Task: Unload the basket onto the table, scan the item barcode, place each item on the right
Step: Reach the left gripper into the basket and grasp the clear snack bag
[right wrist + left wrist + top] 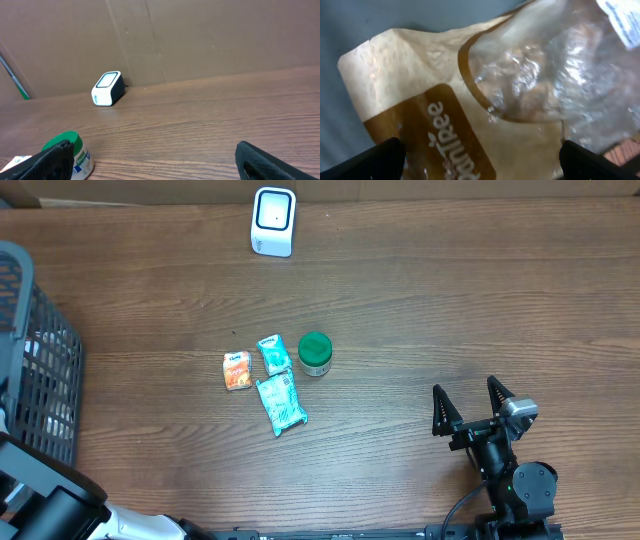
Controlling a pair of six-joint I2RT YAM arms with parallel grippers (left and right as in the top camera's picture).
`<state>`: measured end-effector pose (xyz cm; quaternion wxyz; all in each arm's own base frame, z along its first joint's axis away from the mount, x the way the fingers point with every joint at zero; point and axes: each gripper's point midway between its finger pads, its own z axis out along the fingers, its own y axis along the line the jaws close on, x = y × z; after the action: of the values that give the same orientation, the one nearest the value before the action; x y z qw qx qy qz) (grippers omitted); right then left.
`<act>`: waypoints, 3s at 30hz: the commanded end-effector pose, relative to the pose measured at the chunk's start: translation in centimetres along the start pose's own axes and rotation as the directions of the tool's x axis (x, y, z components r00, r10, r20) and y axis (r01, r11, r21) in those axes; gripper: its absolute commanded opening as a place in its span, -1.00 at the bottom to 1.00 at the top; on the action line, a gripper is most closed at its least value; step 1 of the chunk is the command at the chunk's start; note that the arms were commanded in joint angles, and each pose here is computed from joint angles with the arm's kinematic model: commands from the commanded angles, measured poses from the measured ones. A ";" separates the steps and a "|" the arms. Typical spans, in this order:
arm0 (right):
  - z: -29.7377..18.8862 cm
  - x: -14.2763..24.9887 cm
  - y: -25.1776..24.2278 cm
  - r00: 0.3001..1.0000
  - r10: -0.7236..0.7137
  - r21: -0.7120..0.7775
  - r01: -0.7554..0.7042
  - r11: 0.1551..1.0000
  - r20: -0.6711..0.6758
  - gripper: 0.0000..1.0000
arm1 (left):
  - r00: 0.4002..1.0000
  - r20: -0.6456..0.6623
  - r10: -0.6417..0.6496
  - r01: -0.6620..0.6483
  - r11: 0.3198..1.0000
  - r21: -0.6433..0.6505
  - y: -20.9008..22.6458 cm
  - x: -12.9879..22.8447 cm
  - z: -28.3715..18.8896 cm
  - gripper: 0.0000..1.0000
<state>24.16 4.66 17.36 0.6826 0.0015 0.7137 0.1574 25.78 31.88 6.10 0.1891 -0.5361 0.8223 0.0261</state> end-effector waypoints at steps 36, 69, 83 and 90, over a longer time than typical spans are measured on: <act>0.0 0.3 -0.1 1.000 -0.004 0.003 0.004 1.000 0.001 1.00 | 0.958 -0.039 0.286 -0.285 0.958 0.019 -0.7 -2.4 -0.6 0.23; 0.0 0.3 -0.1 1.000 -0.004 0.003 0.004 1.000 0.001 1.00 | 0.823 -0.029 0.568 -0.565 0.822 0.066 -1.0 -2.5 4.6 -0.92; 0.0 0.3 -0.1 1.000 -0.004 0.003 0.004 1.000 0.001 1.00 | 0.762 0.287 0.580 -0.589 0.806 -0.065 -3.8 -9.6 -8.8 -0.92; 0.0 0.3 -0.1 1.000 -0.004 0.003 0.004 1.000 0.001 1.00 | 0.782 0.214 0.586 -0.590 0.806 -0.053 -3.0 -8.2 -7.5 -0.53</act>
<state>24.17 4.63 17.36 0.6828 0.0022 0.7137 0.1564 29.33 35.50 16.74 0.2738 -0.2424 0.9213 0.1321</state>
